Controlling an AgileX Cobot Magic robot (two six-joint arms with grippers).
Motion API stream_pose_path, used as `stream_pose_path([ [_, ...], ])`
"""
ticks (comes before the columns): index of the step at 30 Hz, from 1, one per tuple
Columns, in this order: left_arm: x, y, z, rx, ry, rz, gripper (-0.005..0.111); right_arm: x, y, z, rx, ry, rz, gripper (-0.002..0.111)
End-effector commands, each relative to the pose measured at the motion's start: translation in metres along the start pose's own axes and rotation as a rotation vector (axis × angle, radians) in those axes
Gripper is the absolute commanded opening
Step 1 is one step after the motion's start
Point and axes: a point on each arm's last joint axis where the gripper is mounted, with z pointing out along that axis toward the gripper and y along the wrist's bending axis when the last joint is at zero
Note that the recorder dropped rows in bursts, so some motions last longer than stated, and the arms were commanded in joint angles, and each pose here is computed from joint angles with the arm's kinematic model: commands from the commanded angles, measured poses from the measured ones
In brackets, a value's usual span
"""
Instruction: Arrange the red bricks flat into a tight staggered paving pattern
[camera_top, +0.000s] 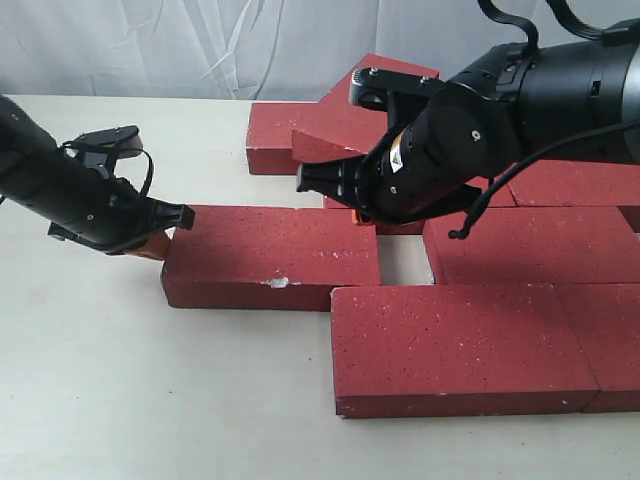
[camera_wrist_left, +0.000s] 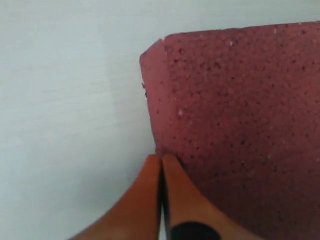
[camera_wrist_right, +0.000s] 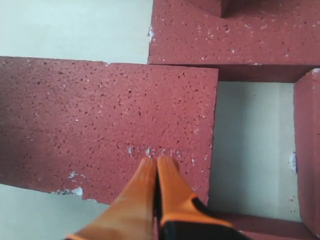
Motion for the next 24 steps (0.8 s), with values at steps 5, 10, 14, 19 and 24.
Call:
stream_pose_path([
  [5,-0.007,0.021,-0.007,-0.049,-0.051,-0.029,0.0,0.0,-0.003,-0.003,0.024,0.013,-0.005,-0.001],
  [10,-0.008,0.027,-0.009,-0.048,-0.062,-0.067,0.0,0.0,-0.004,-0.003,0.027,0.017,-0.005,-0.001],
  [14,-0.003,0.013,0.003,-0.021,-0.018,-0.045,0.0,0.0,-0.004,-0.003,0.027,0.017,-0.005,-0.001],
  [19,0.007,-0.006,0.029,-0.005,0.041,-0.011,0.0,0.0,-0.004,-0.003,0.028,0.019,-0.005,-0.001],
  [24,0.012,-0.025,0.04,0.019,0.047,0.007,0.0,0.0,-0.004,-0.003,0.03,0.021,-0.005,-0.001],
])
